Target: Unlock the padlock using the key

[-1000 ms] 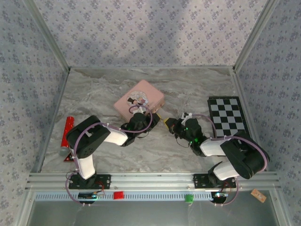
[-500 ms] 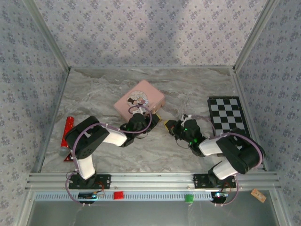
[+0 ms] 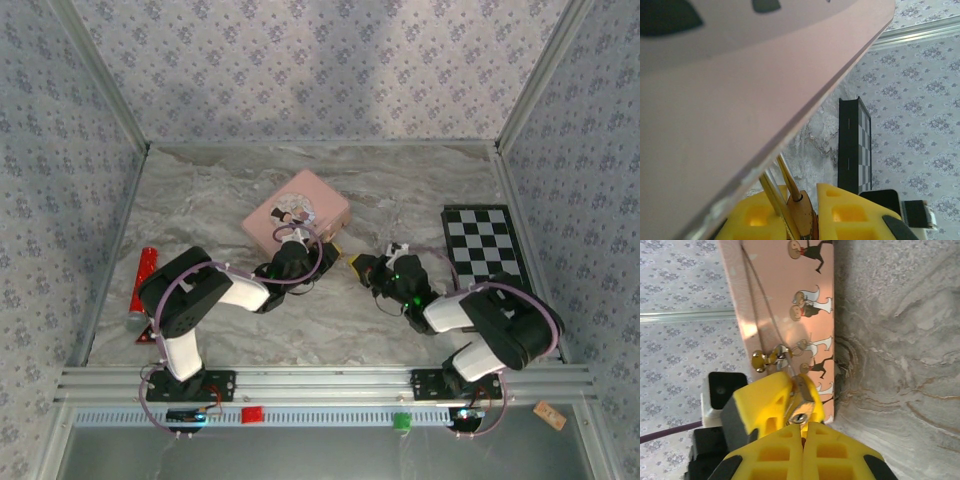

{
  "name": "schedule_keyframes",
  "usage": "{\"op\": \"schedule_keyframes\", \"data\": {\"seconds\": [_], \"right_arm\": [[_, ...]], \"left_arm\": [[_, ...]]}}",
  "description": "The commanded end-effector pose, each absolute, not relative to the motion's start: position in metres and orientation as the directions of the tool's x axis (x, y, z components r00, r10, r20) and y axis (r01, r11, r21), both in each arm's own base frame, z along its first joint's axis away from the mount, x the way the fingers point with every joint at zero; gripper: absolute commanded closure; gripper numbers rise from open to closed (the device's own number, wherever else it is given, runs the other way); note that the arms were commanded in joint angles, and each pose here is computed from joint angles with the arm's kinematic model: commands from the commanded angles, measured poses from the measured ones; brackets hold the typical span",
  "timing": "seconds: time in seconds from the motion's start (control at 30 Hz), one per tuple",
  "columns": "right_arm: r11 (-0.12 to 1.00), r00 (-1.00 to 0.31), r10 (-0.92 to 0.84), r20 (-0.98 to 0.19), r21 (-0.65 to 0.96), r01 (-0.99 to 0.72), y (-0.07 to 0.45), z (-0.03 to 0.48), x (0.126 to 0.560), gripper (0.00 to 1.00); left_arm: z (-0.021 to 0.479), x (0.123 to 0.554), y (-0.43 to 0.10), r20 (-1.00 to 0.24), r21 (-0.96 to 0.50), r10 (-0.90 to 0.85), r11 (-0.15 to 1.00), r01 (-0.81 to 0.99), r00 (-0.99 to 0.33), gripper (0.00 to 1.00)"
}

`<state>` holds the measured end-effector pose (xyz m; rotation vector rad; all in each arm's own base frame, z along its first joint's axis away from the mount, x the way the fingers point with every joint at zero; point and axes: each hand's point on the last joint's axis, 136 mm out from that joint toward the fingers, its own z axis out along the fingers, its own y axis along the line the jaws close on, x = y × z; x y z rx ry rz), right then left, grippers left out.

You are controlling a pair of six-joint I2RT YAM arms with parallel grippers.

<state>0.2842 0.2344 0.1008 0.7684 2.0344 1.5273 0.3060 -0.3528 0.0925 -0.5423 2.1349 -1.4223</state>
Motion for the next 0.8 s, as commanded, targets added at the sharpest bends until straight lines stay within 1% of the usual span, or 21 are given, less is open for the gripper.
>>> {"op": "schedule_keyframes", "data": {"seconds": [0.0, 0.17, 0.77], "right_arm": [[0.258, -0.714, 0.696, -0.077, 0.954, 0.149, 0.2270, 0.0999, 0.2827, 1.00], [0.271, -0.717, 0.692, -0.083, 0.951, 0.151, 0.2271, 0.0997, 0.2829, 1.00], [0.250, -0.719, 0.693, -0.062, 0.955, 0.159, 0.2317, 0.0963, 0.2879, 1.00]], "left_arm": [[0.1088, 0.2899, -0.3695, -0.053, -0.965, -0.532, 0.244, -0.093, -0.845, 1.00], [0.1123, 0.2907, -0.3713, -0.055, -0.967, -0.527, 0.241, -0.087, -0.848, 1.00], [0.1148, 0.2900, -0.3727, -0.053, -0.968, -0.524, 0.235, -0.085, -0.850, 1.00]]}}
